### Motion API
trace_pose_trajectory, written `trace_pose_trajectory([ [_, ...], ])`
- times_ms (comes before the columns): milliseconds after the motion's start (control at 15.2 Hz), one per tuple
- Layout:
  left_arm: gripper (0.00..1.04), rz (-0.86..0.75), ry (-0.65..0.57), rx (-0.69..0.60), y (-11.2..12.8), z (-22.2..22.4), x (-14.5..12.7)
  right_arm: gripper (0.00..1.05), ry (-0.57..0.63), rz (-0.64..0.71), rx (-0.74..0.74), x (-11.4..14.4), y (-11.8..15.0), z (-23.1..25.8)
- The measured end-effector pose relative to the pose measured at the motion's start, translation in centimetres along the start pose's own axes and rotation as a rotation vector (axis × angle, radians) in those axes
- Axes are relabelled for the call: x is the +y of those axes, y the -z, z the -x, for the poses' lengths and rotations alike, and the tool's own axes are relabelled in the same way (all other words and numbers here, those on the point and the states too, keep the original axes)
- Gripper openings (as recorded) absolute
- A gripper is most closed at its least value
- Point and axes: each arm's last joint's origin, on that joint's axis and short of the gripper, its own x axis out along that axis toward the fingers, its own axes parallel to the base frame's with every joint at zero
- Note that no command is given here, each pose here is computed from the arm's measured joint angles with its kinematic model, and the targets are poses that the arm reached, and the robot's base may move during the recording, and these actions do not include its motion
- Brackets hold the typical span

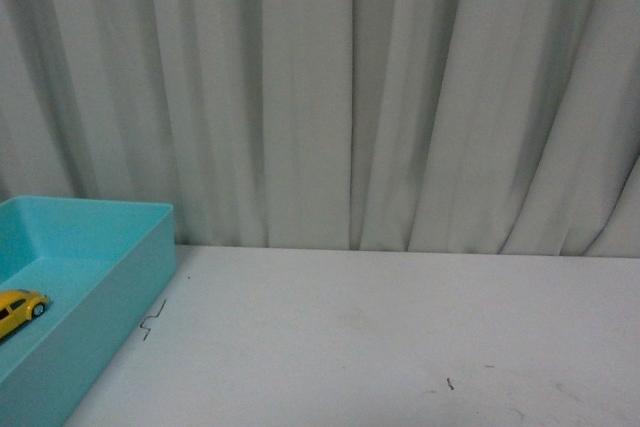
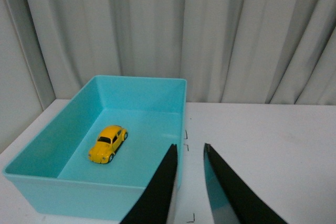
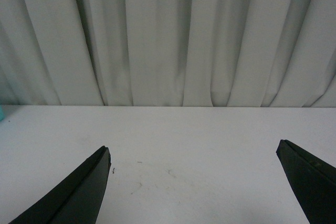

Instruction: Wind up and store yellow beetle toy

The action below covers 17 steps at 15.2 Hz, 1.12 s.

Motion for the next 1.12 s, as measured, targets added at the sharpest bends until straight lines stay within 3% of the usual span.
trace_pose_trajectory([
  [460, 1.00, 0.000, 0.000, 0.000, 0.00, 0.00, 0.00, 0.98, 0.000, 0.000, 0.000, 0.00, 0.00, 0.00],
  [1118, 0.98, 0.000, 0.000, 0.000, 0.00, 0.00, 0.00, 0.98, 0.000, 0.000, 0.000, 0.00, 0.00, 0.00],
])
